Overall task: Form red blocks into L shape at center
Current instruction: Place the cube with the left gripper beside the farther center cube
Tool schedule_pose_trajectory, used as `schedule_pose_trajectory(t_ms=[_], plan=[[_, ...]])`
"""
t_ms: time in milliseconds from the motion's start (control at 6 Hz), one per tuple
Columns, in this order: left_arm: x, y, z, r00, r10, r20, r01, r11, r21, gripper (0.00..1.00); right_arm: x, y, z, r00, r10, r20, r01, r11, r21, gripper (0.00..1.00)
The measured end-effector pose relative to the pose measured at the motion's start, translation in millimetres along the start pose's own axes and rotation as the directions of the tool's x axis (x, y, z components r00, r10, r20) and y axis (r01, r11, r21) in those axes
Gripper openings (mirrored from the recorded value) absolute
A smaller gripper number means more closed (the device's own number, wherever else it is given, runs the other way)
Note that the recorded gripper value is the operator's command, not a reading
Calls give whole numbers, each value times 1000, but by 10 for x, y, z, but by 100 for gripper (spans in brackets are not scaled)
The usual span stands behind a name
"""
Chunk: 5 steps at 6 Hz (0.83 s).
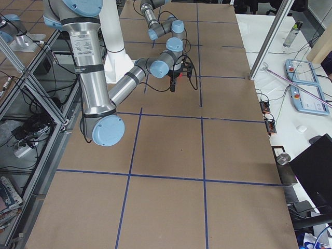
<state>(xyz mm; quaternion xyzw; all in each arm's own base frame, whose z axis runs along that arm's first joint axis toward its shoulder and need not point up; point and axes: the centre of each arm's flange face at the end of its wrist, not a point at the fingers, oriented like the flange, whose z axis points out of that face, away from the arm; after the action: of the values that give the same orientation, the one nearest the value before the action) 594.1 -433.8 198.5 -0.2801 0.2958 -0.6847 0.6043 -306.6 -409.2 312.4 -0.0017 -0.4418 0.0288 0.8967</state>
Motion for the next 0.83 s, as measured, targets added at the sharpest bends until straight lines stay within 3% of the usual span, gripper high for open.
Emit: schedule_pose_trajectory(t_ms=[500,833], plan=[[41,27,-142,1000,8,-7,-8,1000,-16,100,-12,11,-23,1000,-2,5,2,1000,1,100],[174,-89,-661,998,63,5,-63,996,-64,100,16,-19,-66,1000,8,9,-8,1000,-1,100]])
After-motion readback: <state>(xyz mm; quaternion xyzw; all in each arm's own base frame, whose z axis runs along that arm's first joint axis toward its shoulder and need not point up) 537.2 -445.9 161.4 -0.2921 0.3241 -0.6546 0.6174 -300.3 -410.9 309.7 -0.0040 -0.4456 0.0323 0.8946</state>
